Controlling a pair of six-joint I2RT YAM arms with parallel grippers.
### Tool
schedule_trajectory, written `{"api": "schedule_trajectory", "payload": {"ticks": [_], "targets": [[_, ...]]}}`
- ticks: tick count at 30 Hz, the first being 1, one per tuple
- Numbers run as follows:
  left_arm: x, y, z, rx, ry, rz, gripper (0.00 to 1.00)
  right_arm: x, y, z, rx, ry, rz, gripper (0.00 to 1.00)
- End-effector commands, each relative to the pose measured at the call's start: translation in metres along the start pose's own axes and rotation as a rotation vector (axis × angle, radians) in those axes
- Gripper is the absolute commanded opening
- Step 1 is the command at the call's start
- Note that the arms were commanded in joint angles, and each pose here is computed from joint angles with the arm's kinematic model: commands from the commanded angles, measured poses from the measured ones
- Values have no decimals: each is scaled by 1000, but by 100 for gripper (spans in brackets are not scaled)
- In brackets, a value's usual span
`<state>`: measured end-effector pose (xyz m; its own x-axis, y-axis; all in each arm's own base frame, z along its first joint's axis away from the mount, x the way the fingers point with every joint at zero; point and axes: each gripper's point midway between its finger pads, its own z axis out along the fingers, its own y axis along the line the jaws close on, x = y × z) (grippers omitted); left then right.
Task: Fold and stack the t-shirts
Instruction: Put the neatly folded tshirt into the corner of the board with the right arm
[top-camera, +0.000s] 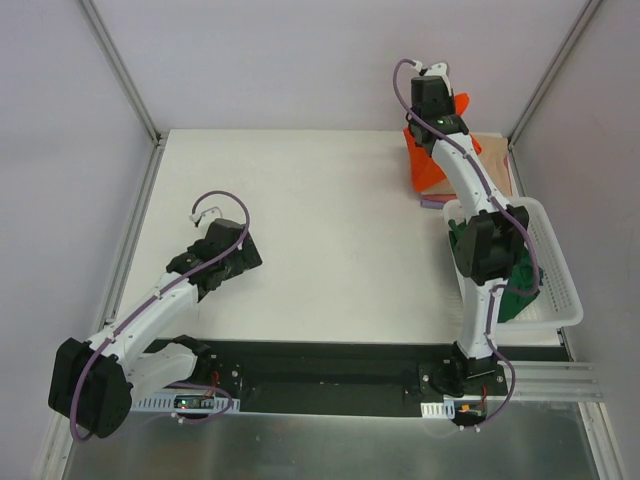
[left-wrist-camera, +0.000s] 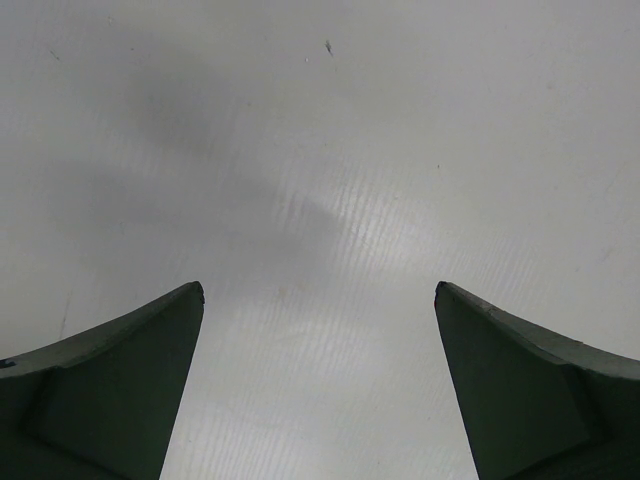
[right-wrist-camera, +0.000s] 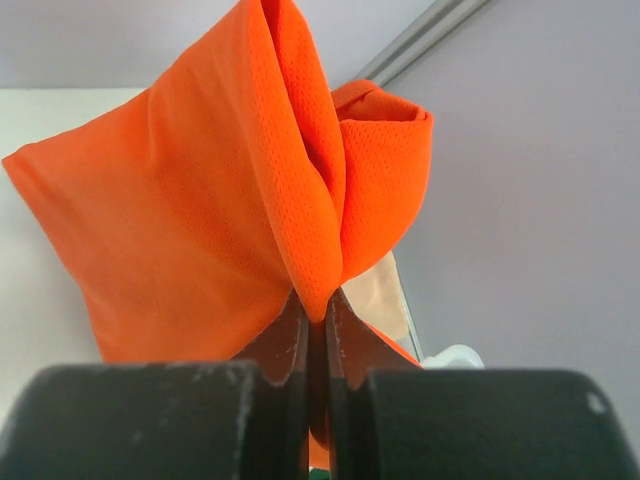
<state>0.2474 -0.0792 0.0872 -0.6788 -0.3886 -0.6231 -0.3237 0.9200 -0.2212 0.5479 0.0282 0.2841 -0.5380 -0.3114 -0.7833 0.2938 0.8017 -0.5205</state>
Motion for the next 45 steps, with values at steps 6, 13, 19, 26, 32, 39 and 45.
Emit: {"api": "schedule_trajectory", "payload": {"ticks": [6, 13, 19, 26, 32, 39, 45], "targets": [[-15, 1, -4, -21, -35, -10, 99, 16, -31, 53, 56, 69, 126, 1], [-18, 3, -5, -35, -39, -16, 99, 43, -53, 86, 83, 128, 149, 1], [-19, 2, -6, -33, -39, -24, 99, 63, -54, 109, 61, 160, 131, 1], [-21, 1, -8, -35, -41, -21, 99, 80, -60, 131, 102, 194, 167, 16], [-28, -7, -18, -2, -35, -13, 99, 66, -90, 123, 161, 163, 249, 89], [-36, -10, -37, 56, -73, -31, 99, 38, -87, 46, -102, 106, 449, 96], [-34, -11, -46, 104, -84, -42, 99, 48, -46, -61, -493, 38, 497, 96]]}}
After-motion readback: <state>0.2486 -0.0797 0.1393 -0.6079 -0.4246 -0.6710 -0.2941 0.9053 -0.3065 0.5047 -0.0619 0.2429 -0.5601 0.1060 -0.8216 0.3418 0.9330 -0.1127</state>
